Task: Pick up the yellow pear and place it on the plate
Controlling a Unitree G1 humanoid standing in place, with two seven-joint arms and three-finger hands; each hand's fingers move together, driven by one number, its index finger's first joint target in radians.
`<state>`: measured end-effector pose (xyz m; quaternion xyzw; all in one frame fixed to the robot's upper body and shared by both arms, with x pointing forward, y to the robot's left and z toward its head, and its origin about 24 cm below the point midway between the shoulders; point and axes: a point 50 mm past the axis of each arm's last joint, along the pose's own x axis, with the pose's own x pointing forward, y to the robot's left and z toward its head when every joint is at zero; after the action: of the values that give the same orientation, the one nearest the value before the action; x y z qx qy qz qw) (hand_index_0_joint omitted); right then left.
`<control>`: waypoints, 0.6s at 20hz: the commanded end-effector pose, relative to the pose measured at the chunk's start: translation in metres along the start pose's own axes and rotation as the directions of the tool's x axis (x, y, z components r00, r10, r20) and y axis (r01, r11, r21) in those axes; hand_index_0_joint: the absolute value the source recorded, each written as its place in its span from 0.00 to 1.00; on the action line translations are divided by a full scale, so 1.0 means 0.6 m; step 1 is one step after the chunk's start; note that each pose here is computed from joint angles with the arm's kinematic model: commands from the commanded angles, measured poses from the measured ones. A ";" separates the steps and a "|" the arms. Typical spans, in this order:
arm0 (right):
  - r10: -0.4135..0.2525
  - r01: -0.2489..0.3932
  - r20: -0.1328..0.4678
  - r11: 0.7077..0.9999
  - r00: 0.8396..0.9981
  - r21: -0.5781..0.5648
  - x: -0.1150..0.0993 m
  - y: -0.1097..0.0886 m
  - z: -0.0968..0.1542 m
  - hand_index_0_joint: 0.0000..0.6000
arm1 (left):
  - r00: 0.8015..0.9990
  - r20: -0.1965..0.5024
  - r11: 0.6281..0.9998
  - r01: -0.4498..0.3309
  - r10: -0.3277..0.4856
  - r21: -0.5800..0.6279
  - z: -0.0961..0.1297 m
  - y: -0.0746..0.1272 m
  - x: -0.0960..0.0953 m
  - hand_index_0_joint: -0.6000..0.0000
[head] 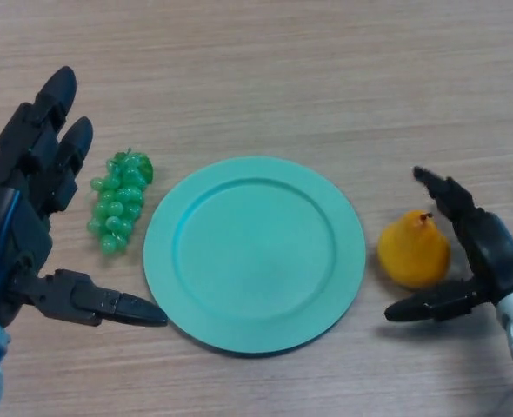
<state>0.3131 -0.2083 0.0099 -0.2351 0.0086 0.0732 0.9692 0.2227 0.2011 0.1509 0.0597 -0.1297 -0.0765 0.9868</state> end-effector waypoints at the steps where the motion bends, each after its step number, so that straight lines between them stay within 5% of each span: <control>1: -0.094 0.136 0.201 0.968 0.975 -0.210 0.020 -0.042 0.050 1.00 | 0.978 0.205 0.995 -0.054 0.035 0.088 0.055 0.017 -0.010 1.00; 2: -0.082 0.138 0.193 0.944 0.978 -0.299 0.019 -0.042 0.045 1.00 | 0.978 0.204 0.994 -0.055 0.035 0.092 0.054 0.017 -0.011 1.00; 5: -0.132 0.177 0.171 0.944 0.976 -0.280 0.017 -0.054 0.047 1.00 | 0.979 0.197 0.994 -0.062 0.044 0.085 0.054 0.021 -0.013 1.00; 8: -0.179 0.239 0.244 0.940 0.953 -0.245 0.020 -0.069 0.084 1.00 | 0.979 0.197 0.994 -0.067 0.049 0.086 0.054 0.022 -0.015 1.00; 12: -0.174 0.195 0.308 0.980 0.935 -0.038 0.022 -0.059 0.164 1.00 | 0.981 0.186 0.995 -0.061 0.044 0.084 0.053 0.021 -0.014 1.00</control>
<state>0.3240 -0.1834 0.0792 -0.2543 -0.0837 0.0416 0.9626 0.2166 0.2088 0.1501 0.0612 -0.1276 -0.0576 0.9883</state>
